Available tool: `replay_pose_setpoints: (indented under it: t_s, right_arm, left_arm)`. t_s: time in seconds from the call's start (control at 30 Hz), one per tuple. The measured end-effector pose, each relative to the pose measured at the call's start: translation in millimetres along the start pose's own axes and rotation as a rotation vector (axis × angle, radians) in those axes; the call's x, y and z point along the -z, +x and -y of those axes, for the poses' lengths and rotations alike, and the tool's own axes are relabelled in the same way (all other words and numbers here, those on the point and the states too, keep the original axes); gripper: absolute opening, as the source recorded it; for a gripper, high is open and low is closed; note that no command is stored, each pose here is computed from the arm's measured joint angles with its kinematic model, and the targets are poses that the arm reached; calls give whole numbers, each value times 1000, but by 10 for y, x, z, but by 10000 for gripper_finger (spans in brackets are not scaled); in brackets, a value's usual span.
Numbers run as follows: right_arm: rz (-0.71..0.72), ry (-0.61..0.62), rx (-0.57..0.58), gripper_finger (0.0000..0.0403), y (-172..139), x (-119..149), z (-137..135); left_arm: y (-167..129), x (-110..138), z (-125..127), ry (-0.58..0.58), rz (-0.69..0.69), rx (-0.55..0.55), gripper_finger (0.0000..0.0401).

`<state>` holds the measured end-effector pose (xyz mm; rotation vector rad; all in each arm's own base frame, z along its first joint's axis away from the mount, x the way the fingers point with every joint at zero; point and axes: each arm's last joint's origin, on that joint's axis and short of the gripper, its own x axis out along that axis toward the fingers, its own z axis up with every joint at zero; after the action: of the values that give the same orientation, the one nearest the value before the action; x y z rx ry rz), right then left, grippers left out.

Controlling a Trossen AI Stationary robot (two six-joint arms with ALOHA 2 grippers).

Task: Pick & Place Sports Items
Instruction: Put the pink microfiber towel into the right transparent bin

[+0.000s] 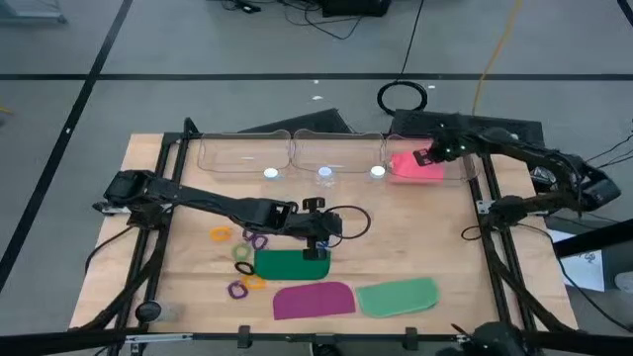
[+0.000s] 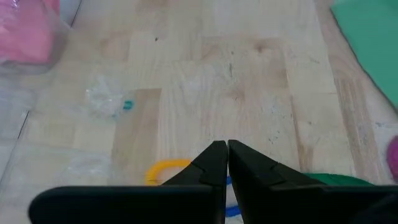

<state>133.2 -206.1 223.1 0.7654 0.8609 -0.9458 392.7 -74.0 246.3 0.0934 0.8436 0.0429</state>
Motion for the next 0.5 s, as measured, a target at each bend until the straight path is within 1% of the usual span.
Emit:
replay_pose_setpoints:
  t_s: [0.1, 0.23, 0.4, 0.5]
  right_arm:
    - [-29, 17, 15, 0, 104, 115, 75]
    - [-56, 28, 30, 0, 174, 205, 150]
    - [-53, 47, 35, 3, 180, 213, 177]
    - [-27, 42, 31, 22, 157, 196, 170]
  left_arm:
    - [0, 0, 0, -1, 0, 0, 19]
    - [1, 0, 0, -5, 0, 0, 19]
    - [0, 0, 0, -6, 0, 0, 19]
    - [0, -1, 0, -8, 1, 0, 19]
